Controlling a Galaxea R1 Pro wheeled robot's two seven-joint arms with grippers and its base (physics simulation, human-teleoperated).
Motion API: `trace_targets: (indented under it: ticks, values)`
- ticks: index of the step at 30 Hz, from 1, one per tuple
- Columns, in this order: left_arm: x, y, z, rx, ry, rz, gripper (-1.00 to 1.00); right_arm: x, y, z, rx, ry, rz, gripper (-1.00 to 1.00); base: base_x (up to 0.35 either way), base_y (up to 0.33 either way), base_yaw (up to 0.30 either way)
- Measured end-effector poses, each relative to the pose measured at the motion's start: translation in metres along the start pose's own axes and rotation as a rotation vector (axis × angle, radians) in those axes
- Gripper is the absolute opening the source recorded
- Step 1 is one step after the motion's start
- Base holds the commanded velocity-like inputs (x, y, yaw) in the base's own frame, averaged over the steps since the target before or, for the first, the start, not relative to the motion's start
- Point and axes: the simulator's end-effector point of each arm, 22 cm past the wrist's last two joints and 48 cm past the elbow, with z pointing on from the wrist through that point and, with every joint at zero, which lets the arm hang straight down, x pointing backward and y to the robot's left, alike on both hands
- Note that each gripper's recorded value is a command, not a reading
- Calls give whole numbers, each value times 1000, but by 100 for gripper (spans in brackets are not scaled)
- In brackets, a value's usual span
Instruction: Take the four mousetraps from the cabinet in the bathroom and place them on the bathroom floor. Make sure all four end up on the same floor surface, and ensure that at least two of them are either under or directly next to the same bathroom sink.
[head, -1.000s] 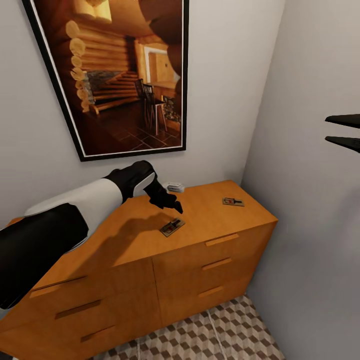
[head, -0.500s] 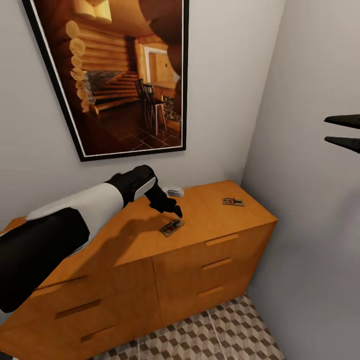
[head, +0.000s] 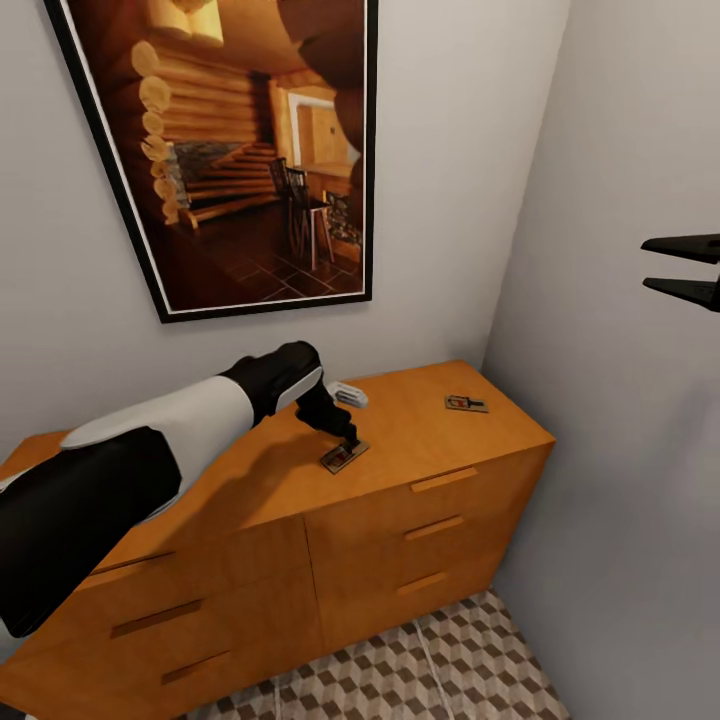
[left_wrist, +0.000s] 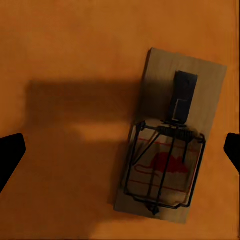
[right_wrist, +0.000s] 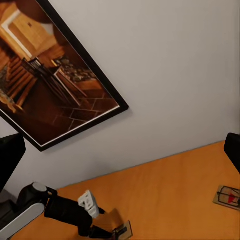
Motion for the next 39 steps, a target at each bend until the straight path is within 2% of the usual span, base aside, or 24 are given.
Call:
trace_targets:
  ticks: [7, 19, 30, 39]
  values:
    - [-5, -13, -1, -1, -10, 46, 100, 1, 0, 1, 0, 2, 0, 100, 0, 0, 0]
    - [-8, -9, -1, -51, -17, 66, 100, 1, 0, 1, -1, 2, 1, 100, 0, 0, 0]
    - [-19, -39, -7, -23, -47, 140, 100, 1, 0, 1, 0, 2, 0, 100, 0, 0, 0]
    - [-20, -45, -7, -17, -51, 154, 100, 1, 0, 1, 0, 2, 0, 100, 0, 0, 0]
